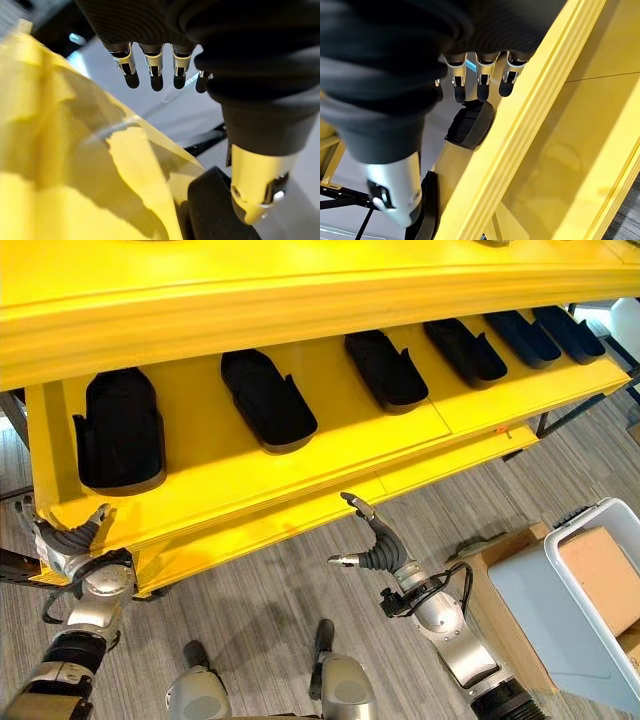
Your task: Move parts from the plastic box to the shelf.
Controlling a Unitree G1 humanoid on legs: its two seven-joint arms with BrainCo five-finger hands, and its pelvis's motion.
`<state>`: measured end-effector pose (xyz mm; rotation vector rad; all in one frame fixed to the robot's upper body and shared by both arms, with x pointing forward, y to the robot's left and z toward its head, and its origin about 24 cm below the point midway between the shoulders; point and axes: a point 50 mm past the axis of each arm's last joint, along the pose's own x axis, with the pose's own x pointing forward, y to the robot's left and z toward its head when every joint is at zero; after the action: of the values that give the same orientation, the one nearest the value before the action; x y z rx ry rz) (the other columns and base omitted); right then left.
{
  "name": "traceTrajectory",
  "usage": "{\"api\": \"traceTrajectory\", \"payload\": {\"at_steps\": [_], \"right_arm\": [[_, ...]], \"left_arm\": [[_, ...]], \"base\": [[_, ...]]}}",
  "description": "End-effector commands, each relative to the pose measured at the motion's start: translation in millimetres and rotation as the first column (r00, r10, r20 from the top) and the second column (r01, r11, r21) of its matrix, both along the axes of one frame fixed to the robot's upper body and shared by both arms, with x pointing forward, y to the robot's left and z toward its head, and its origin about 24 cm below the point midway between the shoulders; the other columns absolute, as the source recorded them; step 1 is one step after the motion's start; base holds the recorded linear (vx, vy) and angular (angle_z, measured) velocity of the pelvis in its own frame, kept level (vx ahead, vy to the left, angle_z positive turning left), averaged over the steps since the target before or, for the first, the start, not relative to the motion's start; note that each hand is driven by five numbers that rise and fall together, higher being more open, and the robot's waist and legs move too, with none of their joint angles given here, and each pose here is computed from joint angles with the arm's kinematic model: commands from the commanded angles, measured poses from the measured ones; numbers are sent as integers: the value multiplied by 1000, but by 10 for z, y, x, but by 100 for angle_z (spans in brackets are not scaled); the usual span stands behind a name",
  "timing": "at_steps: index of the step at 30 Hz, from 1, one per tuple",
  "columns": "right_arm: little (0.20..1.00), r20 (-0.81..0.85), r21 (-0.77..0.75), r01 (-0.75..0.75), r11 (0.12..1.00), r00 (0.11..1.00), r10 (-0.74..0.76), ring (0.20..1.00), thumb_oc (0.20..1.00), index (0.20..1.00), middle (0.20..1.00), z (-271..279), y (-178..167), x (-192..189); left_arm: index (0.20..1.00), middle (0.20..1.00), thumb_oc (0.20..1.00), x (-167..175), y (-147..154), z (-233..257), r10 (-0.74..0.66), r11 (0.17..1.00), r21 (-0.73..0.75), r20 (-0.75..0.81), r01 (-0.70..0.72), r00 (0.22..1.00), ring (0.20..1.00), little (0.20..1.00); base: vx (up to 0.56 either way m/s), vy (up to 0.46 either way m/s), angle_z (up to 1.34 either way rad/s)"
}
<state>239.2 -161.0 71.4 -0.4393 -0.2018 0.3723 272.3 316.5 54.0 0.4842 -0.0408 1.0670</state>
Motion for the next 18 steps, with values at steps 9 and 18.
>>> {"api": "traceTrajectory", "payload": {"at_steps": [9, 18], "right_arm": [[1000, 181, 5, -66, 998, 981, 64, 1000, 1000, 1000, 1000, 416, 93, 60], [1000, 203, -26, -72, 997, 976, 76, 1000, 1000, 1000, 1000, 508, 68, 130]], "left_arm": [[1000, 1000, 1000, 236, 142, 311, -95, 994, 61, 5, 95, 995, 1000, 1000], [1000, 1000, 1000, 357, 180, 449, -120, 991, 58, 0, 120, 993, 1000, 1000]], "base": [[-39, 44, -1], [-31, 42, -1]]}}
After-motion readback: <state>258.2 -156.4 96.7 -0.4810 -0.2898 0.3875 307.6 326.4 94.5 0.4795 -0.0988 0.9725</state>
